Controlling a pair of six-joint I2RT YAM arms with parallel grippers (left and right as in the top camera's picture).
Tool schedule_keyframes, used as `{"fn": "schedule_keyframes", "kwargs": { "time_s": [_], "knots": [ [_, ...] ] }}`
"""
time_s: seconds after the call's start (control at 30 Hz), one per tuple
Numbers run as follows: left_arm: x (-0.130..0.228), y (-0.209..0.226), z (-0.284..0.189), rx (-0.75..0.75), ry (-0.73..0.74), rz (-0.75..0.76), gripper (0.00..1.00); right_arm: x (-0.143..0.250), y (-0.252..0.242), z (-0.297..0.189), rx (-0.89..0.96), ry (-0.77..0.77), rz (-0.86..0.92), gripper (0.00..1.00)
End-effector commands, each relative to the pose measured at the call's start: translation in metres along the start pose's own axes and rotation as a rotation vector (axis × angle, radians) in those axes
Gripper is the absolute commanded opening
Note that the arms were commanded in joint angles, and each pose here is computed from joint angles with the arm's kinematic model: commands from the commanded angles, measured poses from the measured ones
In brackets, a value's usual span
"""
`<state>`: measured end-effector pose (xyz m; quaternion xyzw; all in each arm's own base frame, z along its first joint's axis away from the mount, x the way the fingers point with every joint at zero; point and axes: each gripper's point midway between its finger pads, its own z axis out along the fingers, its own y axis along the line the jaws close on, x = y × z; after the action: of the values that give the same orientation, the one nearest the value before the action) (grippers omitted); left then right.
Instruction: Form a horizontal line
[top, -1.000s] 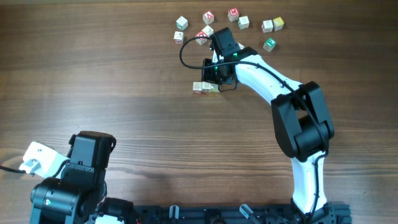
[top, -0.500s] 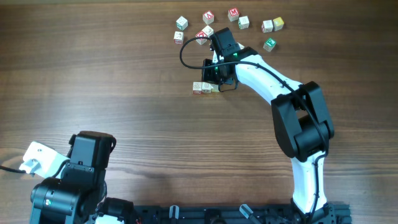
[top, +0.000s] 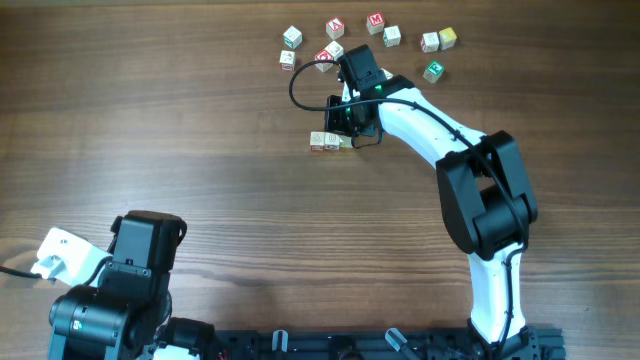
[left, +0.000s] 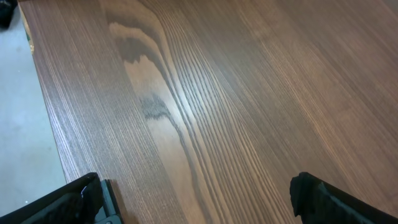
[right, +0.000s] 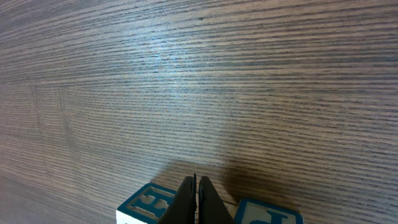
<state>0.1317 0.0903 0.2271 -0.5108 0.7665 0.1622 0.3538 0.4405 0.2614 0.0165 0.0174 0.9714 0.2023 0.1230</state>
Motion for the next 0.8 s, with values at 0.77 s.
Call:
{"fn": "schedule_keyframes", "kwargs": {
  "time_s": [0.77],
  "knots": [
    [-0.001, 0.002, 0.0, -0.007, -0.007, -0.027, 1.0, -0.046, 0.006, -0.01, -0.034, -0.163, 0.01, 0.05]
  ]
}}
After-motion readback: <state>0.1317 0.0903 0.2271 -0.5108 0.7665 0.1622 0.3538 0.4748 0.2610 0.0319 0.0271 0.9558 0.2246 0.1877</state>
